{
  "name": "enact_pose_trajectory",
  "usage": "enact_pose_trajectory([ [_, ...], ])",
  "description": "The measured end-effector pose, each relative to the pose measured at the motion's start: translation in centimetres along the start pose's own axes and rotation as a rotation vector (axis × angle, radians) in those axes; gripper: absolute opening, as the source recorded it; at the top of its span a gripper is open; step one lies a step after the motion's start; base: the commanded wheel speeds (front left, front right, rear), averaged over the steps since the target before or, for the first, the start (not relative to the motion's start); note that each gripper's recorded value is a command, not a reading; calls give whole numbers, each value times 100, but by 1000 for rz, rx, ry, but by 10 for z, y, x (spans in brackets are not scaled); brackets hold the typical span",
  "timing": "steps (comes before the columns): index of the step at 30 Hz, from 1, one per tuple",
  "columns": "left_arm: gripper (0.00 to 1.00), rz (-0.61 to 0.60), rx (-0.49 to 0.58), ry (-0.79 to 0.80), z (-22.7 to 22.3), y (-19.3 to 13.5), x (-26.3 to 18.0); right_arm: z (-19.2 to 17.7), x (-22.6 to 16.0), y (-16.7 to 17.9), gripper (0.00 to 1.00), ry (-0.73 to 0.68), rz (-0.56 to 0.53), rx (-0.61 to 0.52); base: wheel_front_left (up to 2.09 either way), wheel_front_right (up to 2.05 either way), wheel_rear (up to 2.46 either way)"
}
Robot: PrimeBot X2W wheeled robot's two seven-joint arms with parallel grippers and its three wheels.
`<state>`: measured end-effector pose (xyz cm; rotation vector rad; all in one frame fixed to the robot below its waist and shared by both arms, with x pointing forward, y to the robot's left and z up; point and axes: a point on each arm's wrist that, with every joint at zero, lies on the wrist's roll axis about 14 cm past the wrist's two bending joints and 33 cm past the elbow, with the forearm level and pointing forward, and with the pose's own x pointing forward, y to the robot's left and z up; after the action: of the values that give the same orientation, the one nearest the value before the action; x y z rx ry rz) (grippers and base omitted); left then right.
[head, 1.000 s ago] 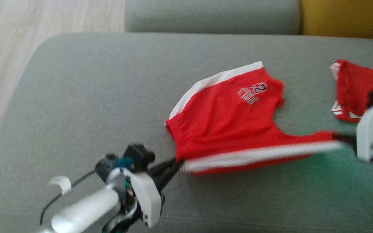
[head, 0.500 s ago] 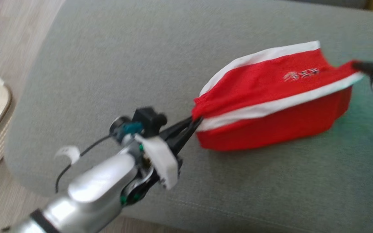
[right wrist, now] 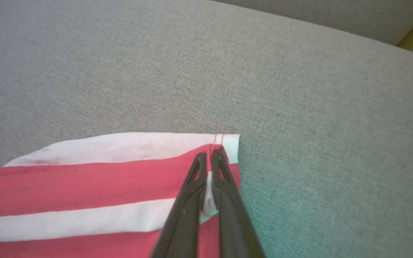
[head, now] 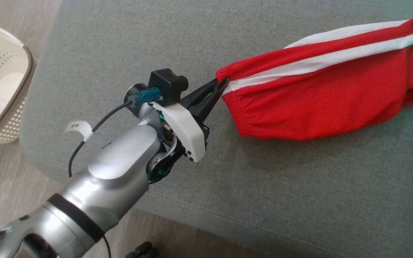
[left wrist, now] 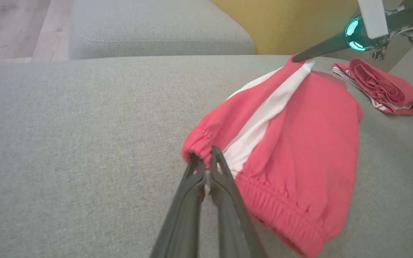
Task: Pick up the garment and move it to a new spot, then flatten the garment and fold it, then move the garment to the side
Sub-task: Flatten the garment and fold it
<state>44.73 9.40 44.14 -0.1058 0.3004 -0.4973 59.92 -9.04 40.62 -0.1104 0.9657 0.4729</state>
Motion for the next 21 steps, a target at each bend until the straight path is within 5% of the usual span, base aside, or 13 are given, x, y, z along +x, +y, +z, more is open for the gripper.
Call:
enact_pose_trajectory([
  [7,0,-3,-16,26,-12,0,8,-14,14,-7,0,42,-25,-7,0,0,0],
  [8,37,-7,-15,26,-12,0,10,-15,14,-9,0,39,-30,-5,0,0,0],
  [9,82,-7,-11,25,-11,0,12,-14,14,-12,11,29,-37,-2,0,0,0],
  [10,100,-4,-12,22,-10,1,13,-12,13,-14,90,12,-44,2,0,0,0],
  [11,100,0,-15,15,-9,1,14,-8,12,-17,100,-12,-52,8,0,0,0],
  [21,100,73,-16,-54,14,16,20,29,-15,-39,100,-282,-143,11,0,0,0],
])
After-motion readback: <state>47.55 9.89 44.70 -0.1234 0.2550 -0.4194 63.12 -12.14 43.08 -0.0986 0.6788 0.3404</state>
